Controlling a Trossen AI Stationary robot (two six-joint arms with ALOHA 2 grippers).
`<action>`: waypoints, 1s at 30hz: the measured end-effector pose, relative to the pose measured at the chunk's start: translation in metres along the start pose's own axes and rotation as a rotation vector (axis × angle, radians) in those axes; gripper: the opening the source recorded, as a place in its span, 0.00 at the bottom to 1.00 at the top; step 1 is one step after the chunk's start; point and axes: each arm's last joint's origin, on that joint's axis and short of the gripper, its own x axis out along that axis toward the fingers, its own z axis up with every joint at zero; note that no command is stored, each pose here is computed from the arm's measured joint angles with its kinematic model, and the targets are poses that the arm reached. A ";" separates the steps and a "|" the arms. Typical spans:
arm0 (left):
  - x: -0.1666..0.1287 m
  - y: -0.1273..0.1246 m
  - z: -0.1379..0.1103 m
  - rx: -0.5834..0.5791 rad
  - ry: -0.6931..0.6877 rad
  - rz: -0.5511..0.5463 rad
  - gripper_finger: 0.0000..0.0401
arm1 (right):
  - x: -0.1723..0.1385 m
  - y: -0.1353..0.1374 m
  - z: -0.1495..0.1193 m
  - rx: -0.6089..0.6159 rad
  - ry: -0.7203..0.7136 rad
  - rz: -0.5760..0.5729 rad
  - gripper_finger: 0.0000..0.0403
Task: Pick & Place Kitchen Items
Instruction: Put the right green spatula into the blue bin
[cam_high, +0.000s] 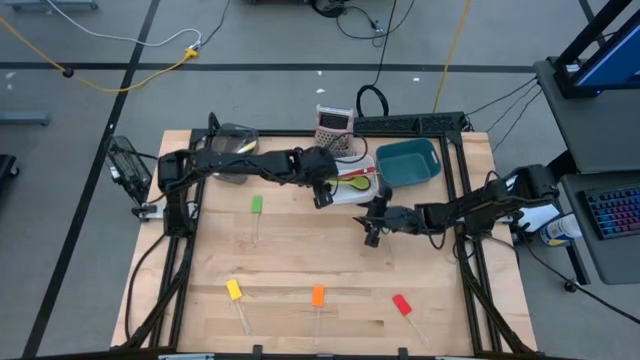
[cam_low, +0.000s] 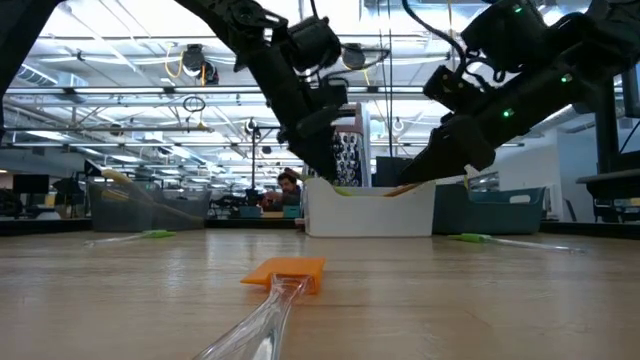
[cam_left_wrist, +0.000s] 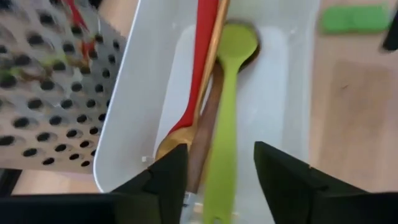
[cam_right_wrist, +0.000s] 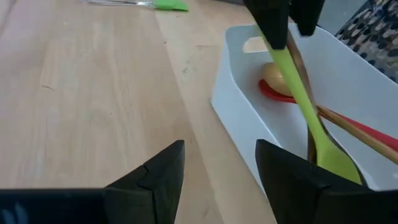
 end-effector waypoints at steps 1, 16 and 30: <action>-0.005 -0.002 0.002 -0.001 -0.015 -0.004 0.49 | -0.001 0.002 0.000 -0.001 -0.004 -0.017 0.47; -0.099 -0.023 0.012 -0.129 -0.123 -0.057 0.53 | -0.024 0.034 -0.010 0.151 -0.007 -0.126 0.47; -0.141 -0.065 -0.005 -0.111 -0.099 0.055 0.53 | -0.032 0.026 -0.038 0.388 0.145 -0.310 0.47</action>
